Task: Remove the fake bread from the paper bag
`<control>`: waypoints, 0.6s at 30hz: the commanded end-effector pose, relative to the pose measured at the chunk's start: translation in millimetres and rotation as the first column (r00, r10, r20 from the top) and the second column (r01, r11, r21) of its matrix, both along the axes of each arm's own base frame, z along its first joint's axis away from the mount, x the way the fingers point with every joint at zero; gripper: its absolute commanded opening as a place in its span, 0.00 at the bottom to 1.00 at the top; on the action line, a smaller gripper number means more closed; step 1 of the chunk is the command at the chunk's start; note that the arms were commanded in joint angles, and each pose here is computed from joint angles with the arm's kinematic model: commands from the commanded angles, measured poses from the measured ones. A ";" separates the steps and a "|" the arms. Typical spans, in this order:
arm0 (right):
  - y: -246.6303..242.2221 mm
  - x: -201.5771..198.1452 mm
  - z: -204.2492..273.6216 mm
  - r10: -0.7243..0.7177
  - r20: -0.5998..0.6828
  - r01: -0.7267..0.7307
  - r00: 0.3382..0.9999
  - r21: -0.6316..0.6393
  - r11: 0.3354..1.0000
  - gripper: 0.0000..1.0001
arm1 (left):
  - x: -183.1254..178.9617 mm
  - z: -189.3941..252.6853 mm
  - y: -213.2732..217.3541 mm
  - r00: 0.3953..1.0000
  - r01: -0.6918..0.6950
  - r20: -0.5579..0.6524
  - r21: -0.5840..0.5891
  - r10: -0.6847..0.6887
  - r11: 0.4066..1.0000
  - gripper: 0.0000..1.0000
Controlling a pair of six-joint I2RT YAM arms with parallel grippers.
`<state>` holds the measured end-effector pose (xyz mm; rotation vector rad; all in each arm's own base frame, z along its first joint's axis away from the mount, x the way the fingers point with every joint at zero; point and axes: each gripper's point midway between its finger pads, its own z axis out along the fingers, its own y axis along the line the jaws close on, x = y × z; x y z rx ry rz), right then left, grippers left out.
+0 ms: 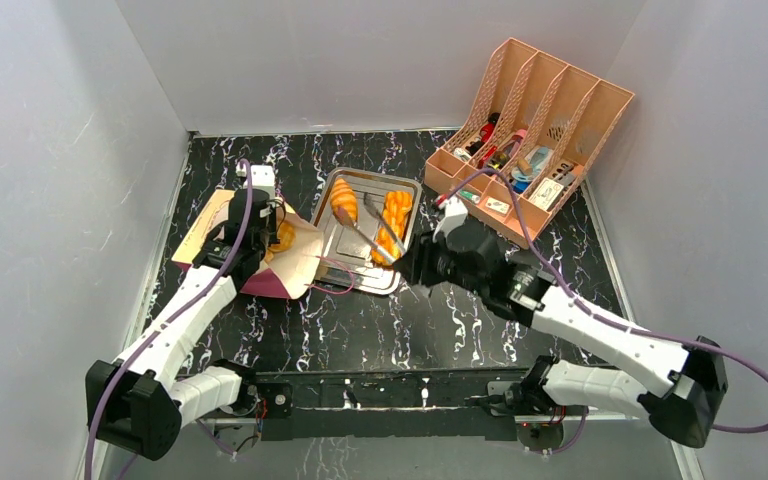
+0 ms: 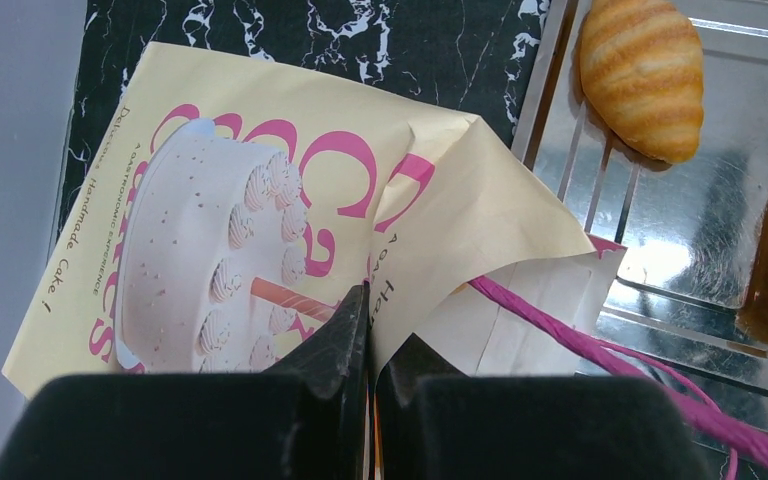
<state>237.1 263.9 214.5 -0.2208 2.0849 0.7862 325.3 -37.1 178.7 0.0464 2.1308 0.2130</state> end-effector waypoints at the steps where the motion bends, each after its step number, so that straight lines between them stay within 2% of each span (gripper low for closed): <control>1: 12.8 -38.4 10.5 0.033 0.033 -0.034 0.999 0.031 0.999 0.34 | 6.4 7.2 -4.4 1.000 0.018 0.019 -0.015 -0.018 1.000 0.00; 10: 59.2 -100.4 -6.6 0.174 0.016 -0.174 0.985 -0.019 0.985 0.33 | 7.5 10.7 -6.4 0.999 0.033 0.015 -0.014 -0.033 0.999 0.00; 18: 94.5 -100.5 -23.5 0.214 0.016 -0.213 0.977 -0.033 0.976 0.32 | 4.1 13.7 -8.3 0.999 0.051 0.016 -0.020 -0.050 0.999 0.00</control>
